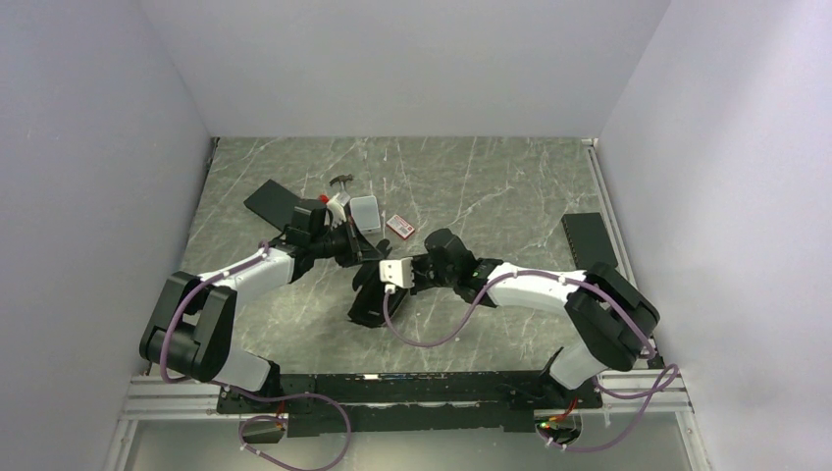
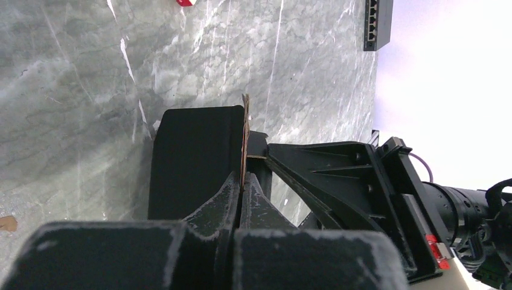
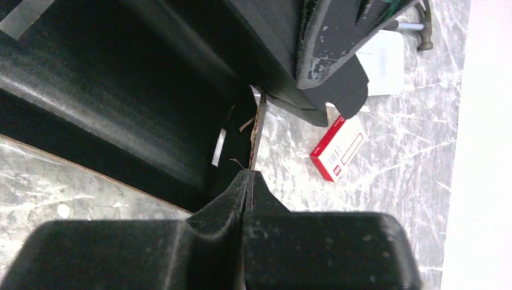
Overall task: Fold the paper box
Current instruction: Fold the paper box at the center of the board.
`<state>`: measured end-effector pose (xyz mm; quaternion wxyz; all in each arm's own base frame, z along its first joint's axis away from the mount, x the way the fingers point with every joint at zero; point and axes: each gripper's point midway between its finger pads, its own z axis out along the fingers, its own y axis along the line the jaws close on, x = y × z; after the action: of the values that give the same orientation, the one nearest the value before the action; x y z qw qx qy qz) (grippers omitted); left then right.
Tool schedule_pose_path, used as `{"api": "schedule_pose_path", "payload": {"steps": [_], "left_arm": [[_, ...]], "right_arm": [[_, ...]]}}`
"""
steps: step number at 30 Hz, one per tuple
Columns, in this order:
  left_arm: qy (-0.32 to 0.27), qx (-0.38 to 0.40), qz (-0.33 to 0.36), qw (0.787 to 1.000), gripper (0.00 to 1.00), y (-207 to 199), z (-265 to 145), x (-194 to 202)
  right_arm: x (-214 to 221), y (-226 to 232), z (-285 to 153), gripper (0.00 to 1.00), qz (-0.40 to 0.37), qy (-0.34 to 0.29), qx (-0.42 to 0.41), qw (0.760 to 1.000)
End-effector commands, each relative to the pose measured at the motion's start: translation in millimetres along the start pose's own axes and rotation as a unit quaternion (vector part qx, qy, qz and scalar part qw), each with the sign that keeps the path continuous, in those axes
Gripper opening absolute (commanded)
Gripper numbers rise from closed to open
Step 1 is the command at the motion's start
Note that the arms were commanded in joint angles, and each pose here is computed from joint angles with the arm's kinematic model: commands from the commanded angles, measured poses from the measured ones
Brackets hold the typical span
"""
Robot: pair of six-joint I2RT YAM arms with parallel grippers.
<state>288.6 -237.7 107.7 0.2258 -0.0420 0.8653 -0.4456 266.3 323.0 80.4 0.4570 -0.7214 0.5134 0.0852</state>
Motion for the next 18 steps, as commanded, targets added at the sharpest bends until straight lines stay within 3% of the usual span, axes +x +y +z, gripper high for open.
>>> {"api": "schedule_pose_path", "payload": {"steps": [1,7,12,18], "left_arm": [[-0.028,0.008,0.021,0.999,0.0,-13.0,-1.2,-17.8],[-0.052,0.001,0.043,0.998,0.0,-11.5,-1.7,-27.4],[-0.053,0.01,0.064,0.996,0.0,-11.3,6.9,-33.7],[-0.06,0.015,0.103,0.993,0.0,-18.0,9.0,-45.0]], "right_arm": [[-30.9,-28.7,-15.0,0.0,-0.004,-0.055,0.023,0.998],[-21.4,-32.2,-31.1,0.0,0.005,-0.073,0.002,0.997],[-26.4,8.6,-34.6,0.0,-0.015,-0.114,-0.092,0.989],[-19.7,33.1,-36.4,0.0,-0.049,-0.115,-0.14,0.982]]}}
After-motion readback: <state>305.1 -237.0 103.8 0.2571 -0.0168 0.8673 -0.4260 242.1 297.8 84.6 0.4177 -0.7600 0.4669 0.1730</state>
